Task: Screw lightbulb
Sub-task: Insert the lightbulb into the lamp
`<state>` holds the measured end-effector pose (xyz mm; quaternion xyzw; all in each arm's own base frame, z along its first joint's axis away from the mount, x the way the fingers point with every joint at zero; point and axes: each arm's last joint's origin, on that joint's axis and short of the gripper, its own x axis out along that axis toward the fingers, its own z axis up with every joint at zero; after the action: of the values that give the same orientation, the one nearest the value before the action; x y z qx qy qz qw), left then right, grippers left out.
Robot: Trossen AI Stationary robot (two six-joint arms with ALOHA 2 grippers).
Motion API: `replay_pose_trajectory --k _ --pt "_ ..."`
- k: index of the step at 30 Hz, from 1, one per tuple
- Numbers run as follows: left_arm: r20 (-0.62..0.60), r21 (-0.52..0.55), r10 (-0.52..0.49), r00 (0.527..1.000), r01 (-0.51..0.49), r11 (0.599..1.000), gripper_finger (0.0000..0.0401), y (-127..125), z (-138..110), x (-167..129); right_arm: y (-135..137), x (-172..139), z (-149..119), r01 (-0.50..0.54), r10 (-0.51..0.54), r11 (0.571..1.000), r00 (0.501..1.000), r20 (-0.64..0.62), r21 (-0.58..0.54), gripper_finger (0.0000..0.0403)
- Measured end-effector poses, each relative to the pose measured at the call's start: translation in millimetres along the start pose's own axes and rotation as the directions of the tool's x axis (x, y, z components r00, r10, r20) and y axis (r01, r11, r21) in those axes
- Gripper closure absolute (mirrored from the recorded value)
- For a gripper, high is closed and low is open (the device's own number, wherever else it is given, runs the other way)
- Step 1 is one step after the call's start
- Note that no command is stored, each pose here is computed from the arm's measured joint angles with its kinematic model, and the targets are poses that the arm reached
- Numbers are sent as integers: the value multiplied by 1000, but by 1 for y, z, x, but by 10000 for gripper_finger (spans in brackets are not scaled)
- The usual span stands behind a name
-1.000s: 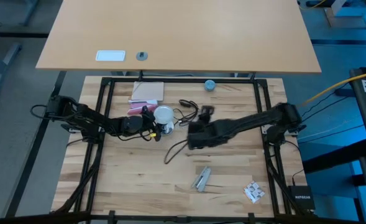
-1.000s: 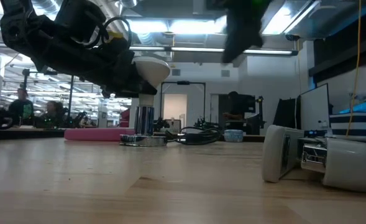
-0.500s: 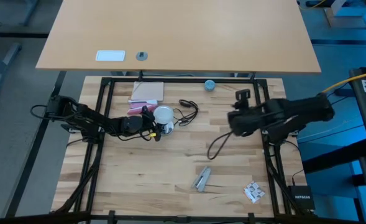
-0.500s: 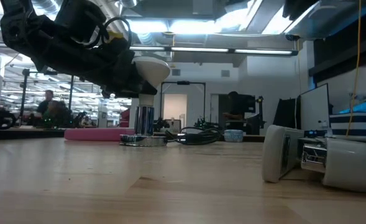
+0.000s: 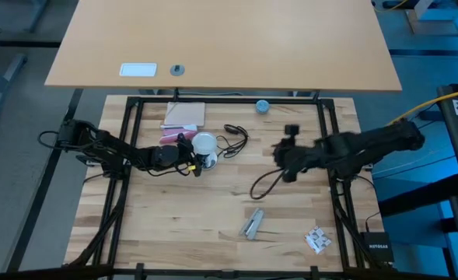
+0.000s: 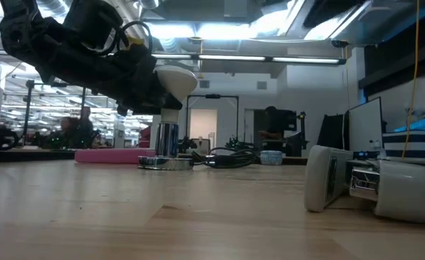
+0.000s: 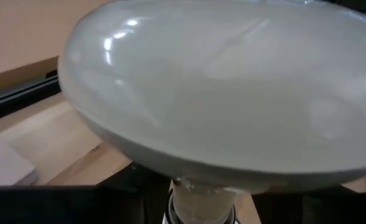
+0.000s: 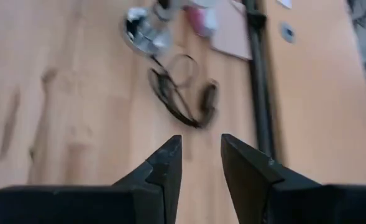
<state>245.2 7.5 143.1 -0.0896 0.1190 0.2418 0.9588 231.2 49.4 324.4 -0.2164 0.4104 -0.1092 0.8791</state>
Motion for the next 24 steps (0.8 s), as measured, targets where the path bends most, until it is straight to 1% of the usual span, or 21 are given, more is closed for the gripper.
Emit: replay_pose_trajectory --k 2,5,8,11,14,17,20,22,24 --pt "-2 1 -16 1000 16 1000 226 -3 -1 -1 16 23 -9 -11 10 999 999 53 31 288" --pt "-6 -12 -41 999 41 999 226 -7 -2 -4 36 51 -22 -73 52 992 978 201 101 288" --pt "-10 -32 -62 998 62 998 226 -12 -3 -6 51 70 -36 -140 70 976 926 372 165 288" --pt "-13 -56 -82 997 82 995 226 -16 -4 -8 61 82 -51 -184 67 962 876 478 203 288" --pt "-14 -71 -104 994 103 992 226 -22 -6 -11 68 93 -61 -181 37 956 857 514 232 288" --pt "-18 -67 -130 991 128 989 226 -27 -7 -14 75 106 -64 -134 -16 955 869 495 265 288" --pt "-20 -63 -141 990 139 988 226 -29 -8 -16 80 119 -61 -67 -99 944 877 471 323 288" --pt "-21 -62 -143 990 141 988 226 -30 -8 -16 83 127 -59 -39 -145 927 880 453 373 288" --pt "-25 -61 -142 989 141 988 226 -30 -9 -16 87 134 -56 -27 -155 922 889 432 386 288"
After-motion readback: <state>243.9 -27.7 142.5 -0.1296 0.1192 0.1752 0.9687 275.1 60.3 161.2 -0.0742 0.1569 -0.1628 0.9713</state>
